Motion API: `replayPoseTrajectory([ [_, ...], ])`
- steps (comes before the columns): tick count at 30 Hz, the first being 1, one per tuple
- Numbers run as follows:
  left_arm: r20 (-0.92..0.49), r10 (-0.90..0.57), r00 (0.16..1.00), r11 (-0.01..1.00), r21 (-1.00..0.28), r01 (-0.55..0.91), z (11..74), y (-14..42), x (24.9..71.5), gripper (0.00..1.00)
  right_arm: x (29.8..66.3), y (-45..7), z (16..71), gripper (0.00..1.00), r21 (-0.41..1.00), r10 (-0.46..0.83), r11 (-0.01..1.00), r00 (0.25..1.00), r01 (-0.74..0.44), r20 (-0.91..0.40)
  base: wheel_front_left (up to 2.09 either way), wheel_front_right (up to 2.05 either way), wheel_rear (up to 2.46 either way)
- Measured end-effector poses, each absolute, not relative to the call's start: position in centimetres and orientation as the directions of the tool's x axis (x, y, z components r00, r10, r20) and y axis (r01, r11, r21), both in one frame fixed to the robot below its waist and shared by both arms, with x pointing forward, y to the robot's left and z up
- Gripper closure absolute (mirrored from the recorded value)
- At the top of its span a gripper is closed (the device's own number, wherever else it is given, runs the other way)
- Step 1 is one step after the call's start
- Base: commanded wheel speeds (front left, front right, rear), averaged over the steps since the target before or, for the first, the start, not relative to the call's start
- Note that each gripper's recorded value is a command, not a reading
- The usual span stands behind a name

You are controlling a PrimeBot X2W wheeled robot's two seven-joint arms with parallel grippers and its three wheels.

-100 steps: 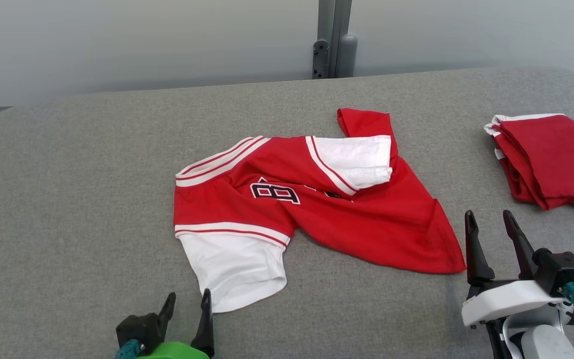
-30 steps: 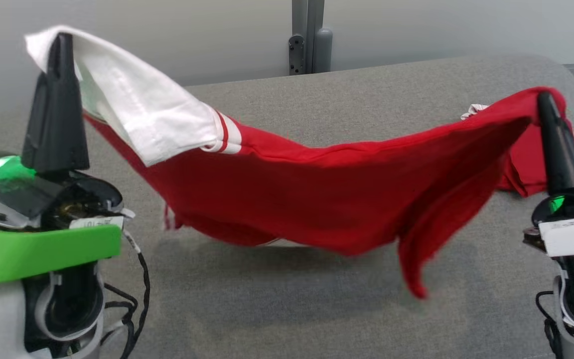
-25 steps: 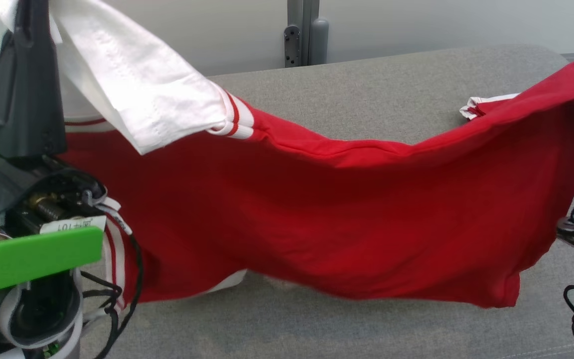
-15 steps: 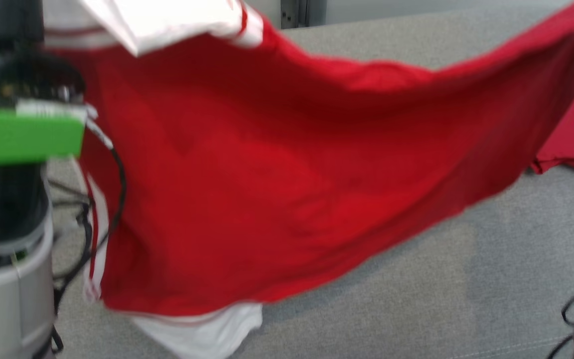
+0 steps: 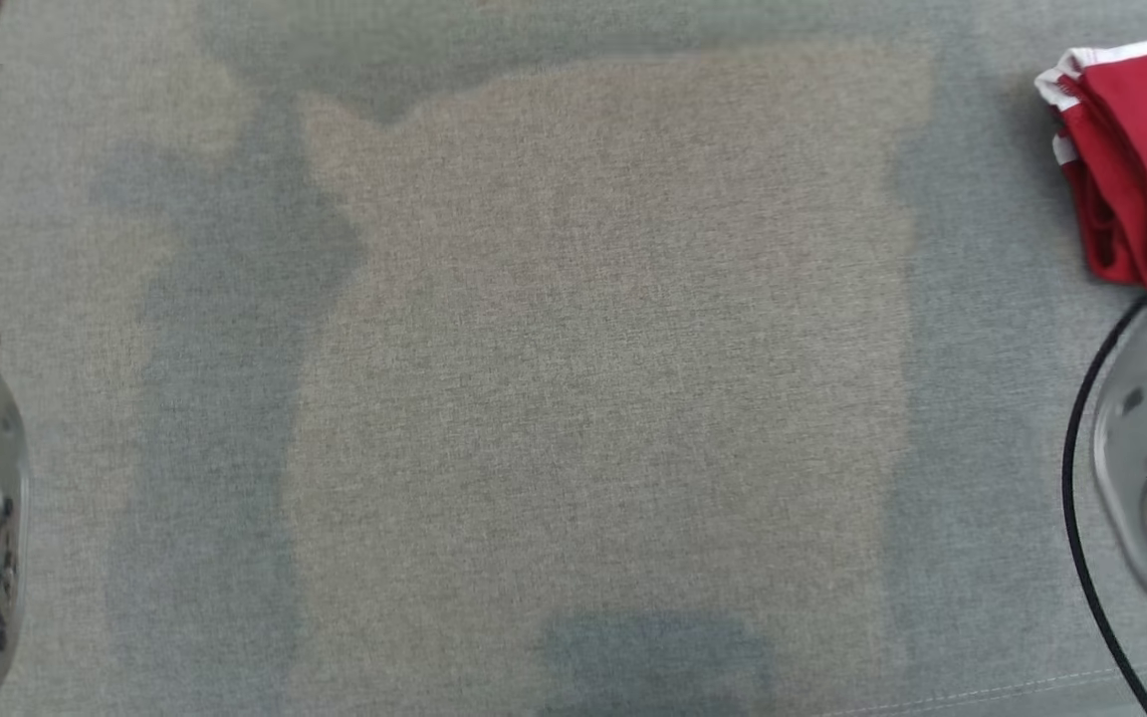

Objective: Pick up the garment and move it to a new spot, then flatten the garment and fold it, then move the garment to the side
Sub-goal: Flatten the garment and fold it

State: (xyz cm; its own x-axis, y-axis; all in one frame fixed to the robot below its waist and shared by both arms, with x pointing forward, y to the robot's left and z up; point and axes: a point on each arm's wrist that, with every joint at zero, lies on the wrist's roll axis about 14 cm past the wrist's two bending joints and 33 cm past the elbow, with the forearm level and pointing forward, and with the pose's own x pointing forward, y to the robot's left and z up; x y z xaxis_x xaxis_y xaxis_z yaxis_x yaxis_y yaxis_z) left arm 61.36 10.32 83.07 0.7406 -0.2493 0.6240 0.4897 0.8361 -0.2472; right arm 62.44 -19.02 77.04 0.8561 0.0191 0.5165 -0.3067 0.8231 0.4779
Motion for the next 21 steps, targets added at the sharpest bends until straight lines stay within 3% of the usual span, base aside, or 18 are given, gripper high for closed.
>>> replayPoseTrajectory([
  [4,0.6,-0.213,0.771,0.839,-0.292,0.459,80.3,11.0,64.0,1.0,65.7,-17.9,74.4,1.0,0.505,0.015,0.817,0.886,-0.279,0.464,0.0,0.0,0.0],
  [10,0.435,-0.154,0.887,0.838,-0.418,0.35,67.5,14.0,67.3,1.0,68.9,-14.8,61.2,1.0,0.551,0.078,0.812,0.971,-0.192,0.224,0.0,0.0,0.0],
  [15,0.318,-0.141,0.938,0.827,-0.483,0.288,58.6,15.4,66.6,1.0,68.1,-13.1,51.6,1.0,0.61,0.117,0.781,0.991,-0.136,0.071,0.0,0.0,0.0],
  [21,0.286,-0.156,0.945,0.804,-0.519,0.29,54.6,16.3,63.1,1.0,65.6,-13.1,47.2,1.0,0.642,0.153,0.755,0.988,-0.131,0.022,0.0,0.0,0.0],
])
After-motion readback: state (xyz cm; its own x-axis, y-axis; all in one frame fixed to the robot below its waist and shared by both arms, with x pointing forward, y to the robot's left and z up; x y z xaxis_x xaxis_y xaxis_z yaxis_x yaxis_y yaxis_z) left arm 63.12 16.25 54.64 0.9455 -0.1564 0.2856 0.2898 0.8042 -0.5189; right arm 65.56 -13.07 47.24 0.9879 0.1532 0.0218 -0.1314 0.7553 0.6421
